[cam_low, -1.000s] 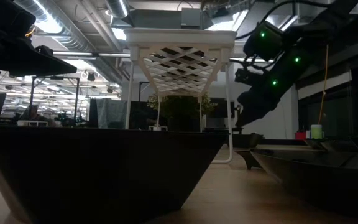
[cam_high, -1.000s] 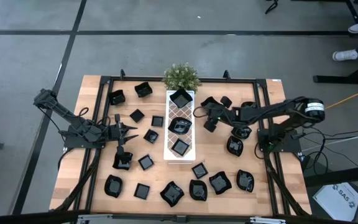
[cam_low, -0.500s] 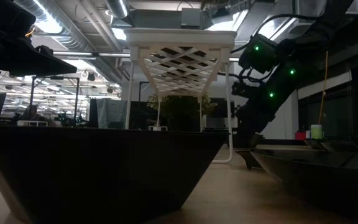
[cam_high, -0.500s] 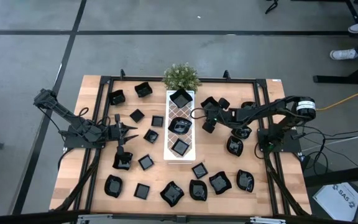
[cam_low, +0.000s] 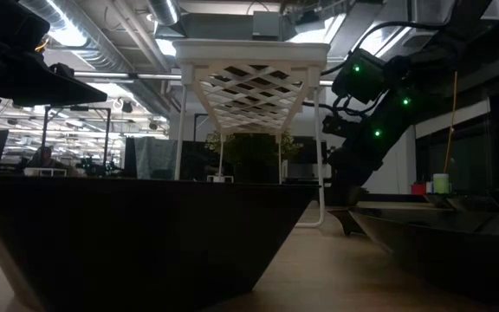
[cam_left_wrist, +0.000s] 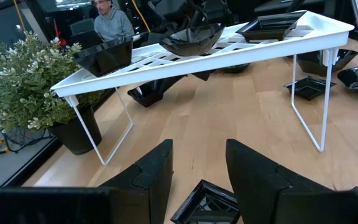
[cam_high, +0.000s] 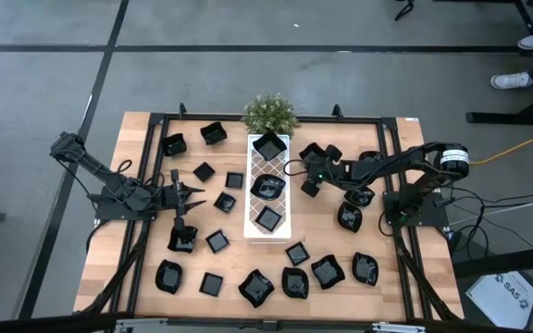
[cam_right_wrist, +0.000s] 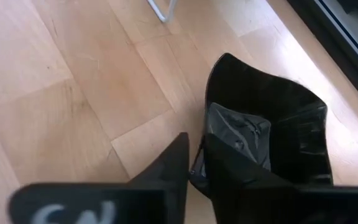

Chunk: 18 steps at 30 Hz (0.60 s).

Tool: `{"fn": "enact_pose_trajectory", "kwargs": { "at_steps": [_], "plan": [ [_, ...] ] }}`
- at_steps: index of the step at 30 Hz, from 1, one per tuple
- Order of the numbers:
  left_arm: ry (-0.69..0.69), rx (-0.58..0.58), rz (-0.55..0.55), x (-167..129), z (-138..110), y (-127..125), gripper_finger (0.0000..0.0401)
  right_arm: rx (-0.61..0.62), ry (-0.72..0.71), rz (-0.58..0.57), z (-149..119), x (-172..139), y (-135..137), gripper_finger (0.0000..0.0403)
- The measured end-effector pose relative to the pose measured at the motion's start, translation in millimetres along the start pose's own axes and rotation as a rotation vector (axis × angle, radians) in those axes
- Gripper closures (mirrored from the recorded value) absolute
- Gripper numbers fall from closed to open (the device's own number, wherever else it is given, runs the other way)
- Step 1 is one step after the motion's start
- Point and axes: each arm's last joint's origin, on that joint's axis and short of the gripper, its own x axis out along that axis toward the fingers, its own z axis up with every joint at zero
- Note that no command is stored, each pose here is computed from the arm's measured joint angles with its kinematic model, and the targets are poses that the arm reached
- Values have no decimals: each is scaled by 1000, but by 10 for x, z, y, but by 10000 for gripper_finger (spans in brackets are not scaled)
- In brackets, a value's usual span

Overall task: Pick & Place Mini shaped plates
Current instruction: Stack the distorted square plate on top of the distorted square plate on the shelf

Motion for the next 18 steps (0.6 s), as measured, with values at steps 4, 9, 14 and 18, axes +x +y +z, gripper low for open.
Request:
{"fn": "enact_pose_trajectory", "kwargs": {
  "at_steps": [4, 9, 14, 18],
  "plan": [
    [0, 0, 0, 0, -1, 0, 258, 2, -3, -2, 5, -5, -3, 394],
    [0, 1, 0, 0, -1, 0, 258, 13, -20, -4, 38, -57, -29, 388],
    [0, 0, 0, 0, -1, 0, 258, 17, -33, -40, 74, -155, -89, 397],
    [0, 0, 0, 0, -1, 0, 258, 34, -26, -67, 80, -239, -141, 394]
  ]
}}
